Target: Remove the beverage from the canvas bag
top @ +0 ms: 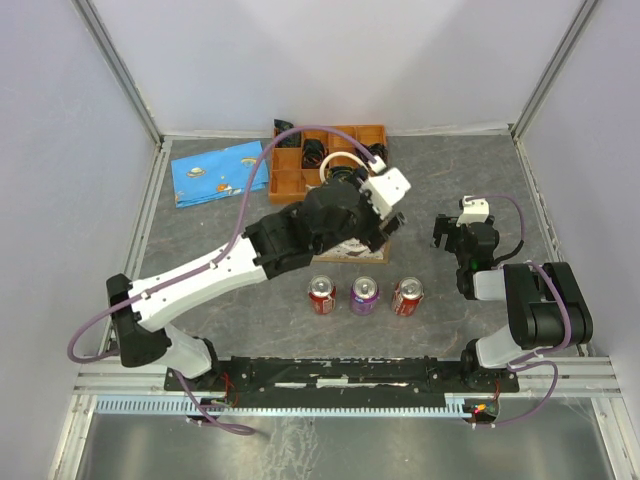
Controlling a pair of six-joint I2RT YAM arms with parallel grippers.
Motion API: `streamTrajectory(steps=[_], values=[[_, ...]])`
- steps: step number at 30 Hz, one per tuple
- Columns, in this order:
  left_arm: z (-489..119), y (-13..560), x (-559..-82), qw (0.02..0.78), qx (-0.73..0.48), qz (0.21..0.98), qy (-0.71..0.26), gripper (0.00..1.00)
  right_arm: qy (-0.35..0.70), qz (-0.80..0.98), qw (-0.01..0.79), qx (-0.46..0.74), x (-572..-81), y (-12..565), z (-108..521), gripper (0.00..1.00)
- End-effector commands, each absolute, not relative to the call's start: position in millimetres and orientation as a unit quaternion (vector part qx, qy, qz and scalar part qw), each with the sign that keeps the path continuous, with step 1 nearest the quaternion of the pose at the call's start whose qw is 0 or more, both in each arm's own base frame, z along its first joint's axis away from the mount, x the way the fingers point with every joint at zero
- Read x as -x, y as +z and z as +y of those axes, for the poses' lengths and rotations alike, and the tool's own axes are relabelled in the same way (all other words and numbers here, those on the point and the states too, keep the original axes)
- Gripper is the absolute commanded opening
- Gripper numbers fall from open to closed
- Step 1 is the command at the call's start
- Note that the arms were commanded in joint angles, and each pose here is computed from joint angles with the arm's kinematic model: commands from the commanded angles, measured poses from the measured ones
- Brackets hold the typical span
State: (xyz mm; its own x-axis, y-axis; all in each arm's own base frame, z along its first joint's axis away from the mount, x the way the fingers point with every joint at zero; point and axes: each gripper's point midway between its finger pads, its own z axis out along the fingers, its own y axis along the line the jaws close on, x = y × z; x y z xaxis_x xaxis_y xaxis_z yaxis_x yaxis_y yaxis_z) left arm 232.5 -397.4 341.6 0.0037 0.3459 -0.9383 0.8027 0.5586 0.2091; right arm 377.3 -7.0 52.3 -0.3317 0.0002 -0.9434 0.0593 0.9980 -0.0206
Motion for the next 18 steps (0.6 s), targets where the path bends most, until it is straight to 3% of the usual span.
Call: streamTrajectory(steps=[1,10,18], values=[[-359,350,-284,0.591,-0.376,0.695,-0.164,0.8,-0.029,0.8,0.599,-0.016,-389,69,-7,0.99],[-332,310,-353,0.551,-0.366,0.737,-0.143,0.77,-0.029,0.8,0.599,-0.016,-389,69,-7,0.99],[-341,242,-379,0.485,-0.389,0.774,-0.123,0.79,-0.029,0.8,0.599,-0.016,-389,69,-7,0.99]])
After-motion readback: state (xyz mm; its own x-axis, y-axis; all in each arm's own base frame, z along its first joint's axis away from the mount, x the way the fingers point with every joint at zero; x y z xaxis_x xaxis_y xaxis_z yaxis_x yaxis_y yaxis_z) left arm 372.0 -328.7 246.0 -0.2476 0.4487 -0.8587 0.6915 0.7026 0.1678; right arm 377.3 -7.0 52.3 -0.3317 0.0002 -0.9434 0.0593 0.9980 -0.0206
